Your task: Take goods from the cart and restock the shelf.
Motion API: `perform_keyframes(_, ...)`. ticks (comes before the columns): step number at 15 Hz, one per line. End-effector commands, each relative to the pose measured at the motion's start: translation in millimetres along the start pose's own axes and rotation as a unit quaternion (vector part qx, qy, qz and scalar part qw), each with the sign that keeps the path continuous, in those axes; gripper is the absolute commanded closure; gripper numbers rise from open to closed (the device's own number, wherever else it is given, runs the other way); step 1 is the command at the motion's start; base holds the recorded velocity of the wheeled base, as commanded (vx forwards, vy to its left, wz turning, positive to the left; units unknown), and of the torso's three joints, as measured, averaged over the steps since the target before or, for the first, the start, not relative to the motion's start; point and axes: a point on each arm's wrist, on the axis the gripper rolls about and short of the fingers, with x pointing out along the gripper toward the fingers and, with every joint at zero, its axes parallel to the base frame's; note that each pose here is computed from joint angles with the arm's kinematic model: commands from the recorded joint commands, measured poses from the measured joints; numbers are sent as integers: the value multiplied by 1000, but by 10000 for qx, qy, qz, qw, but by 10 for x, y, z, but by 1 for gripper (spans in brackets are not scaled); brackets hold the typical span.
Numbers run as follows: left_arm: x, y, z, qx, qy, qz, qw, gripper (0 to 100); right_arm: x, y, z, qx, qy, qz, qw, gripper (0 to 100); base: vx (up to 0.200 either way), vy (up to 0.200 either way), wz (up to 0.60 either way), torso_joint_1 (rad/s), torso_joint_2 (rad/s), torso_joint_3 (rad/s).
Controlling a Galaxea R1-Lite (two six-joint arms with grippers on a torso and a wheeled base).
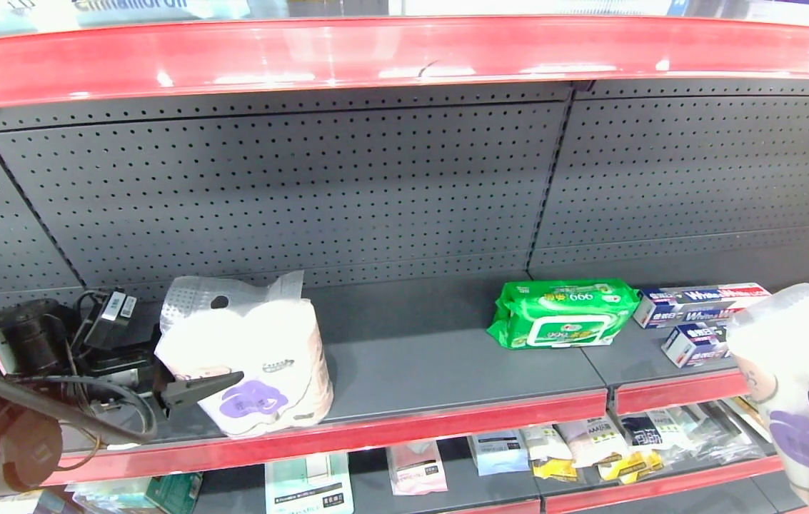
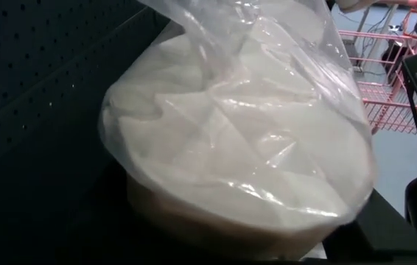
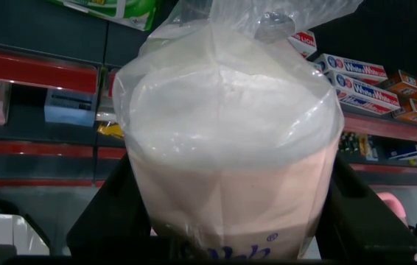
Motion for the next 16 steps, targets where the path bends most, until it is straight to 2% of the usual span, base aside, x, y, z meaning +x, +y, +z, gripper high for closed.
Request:
perform_keyframes(1, 3, 26, -54, -74, 16, 21, 10000, 100, -6, 1, -2, 0, -15, 3, 10000, 100, 0, 0, 0, 0, 0, 0)
perform_keyframes(4, 46, 75, -145, -155, 28, -43, 9999, 100, -6, 1, -2, -8, -12, -4, 10000, 100, 0, 0, 0, 0, 0, 0)
perform_keyframes(7, 187, 42, -149, -163, 19, -296, 9994, 100, -4, 0, 2, -8, -15, 3, 10000, 100, 0, 0, 0, 0, 0, 0)
perform_keyframes(13, 207, 56, -134, -123, 50, -146, 9998, 100, -6, 0, -2, -5, -8, -10, 10000, 100, 0, 0, 0, 0, 0, 0)
perform_keyframes(16, 200, 36, -184, -273, 77, -143, 9995, 100, -6, -2, 1, -4, -15, -13, 10000, 100, 0, 0, 0, 0, 0, 0)
